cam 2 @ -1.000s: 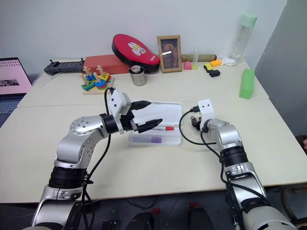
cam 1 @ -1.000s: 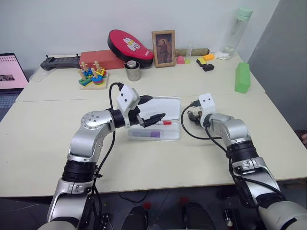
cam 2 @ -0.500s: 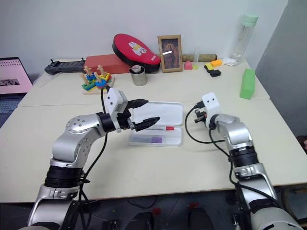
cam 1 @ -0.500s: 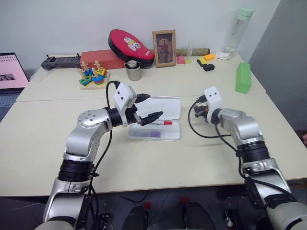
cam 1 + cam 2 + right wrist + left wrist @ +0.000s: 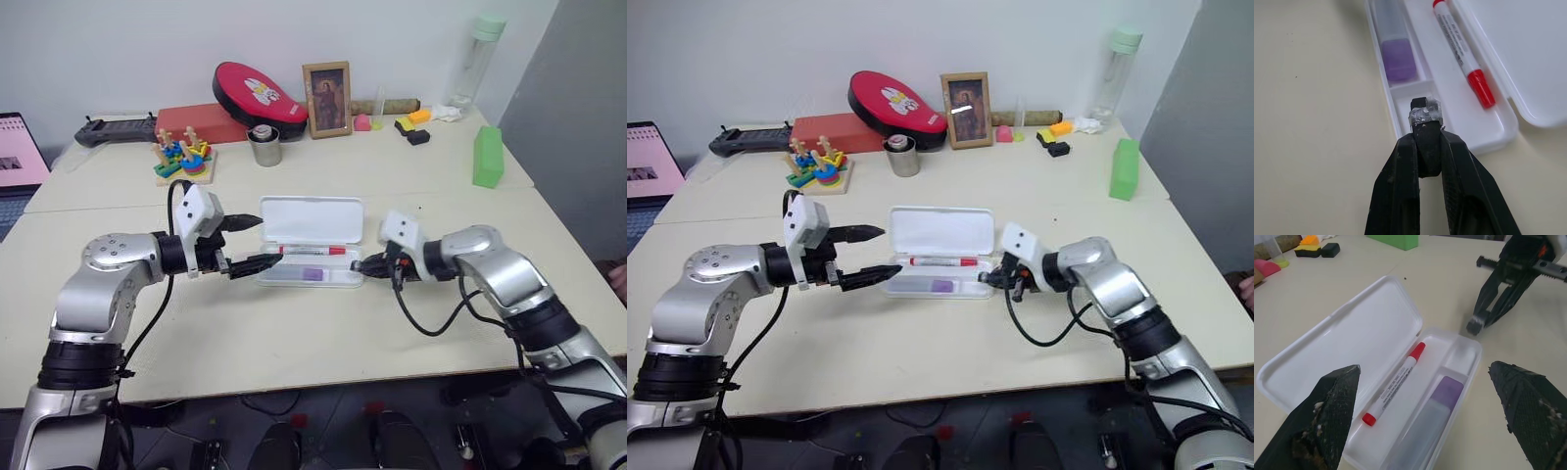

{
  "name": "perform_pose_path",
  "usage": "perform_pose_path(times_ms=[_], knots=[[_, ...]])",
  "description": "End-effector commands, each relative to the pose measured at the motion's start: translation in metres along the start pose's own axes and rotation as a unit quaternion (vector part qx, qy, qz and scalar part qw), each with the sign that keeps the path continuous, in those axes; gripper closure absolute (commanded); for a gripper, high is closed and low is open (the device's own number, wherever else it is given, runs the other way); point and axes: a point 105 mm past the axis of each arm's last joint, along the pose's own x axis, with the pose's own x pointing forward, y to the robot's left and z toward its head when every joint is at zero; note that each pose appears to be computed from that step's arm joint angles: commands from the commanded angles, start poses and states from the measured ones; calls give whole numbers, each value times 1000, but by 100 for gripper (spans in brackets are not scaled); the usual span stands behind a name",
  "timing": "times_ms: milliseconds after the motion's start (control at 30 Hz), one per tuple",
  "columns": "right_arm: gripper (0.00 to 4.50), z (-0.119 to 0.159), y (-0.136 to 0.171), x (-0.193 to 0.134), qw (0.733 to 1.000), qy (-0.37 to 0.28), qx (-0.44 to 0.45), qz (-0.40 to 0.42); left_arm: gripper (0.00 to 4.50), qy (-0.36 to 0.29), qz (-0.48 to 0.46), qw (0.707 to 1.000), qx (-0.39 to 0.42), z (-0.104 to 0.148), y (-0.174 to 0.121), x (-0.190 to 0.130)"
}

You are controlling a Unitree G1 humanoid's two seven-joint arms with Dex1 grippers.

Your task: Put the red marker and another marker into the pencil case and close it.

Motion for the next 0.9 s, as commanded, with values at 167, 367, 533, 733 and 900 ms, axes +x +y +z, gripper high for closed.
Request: perform_pose_path(times_ms=[167,367,533,733,900], knots=[[423,6,-10,9,999,18,-28,-8,0,-13,3,1000,14,13,-4,-4],[321,8,-8,10,999,17,-33,0,0,-12,5,1000,13,14,-5,-3],[212,15,-10,7,999,8,-35,-5,0,-13,6,1000,12,14,-5,-1],[83,24,-10,3,999,-2,-41,-6,0,-13,12,1000,4,14,-3,-2],[1,53,-21,-17,998,-57,-31,-16,0,-49,58,996,-43,22,13,-8]])
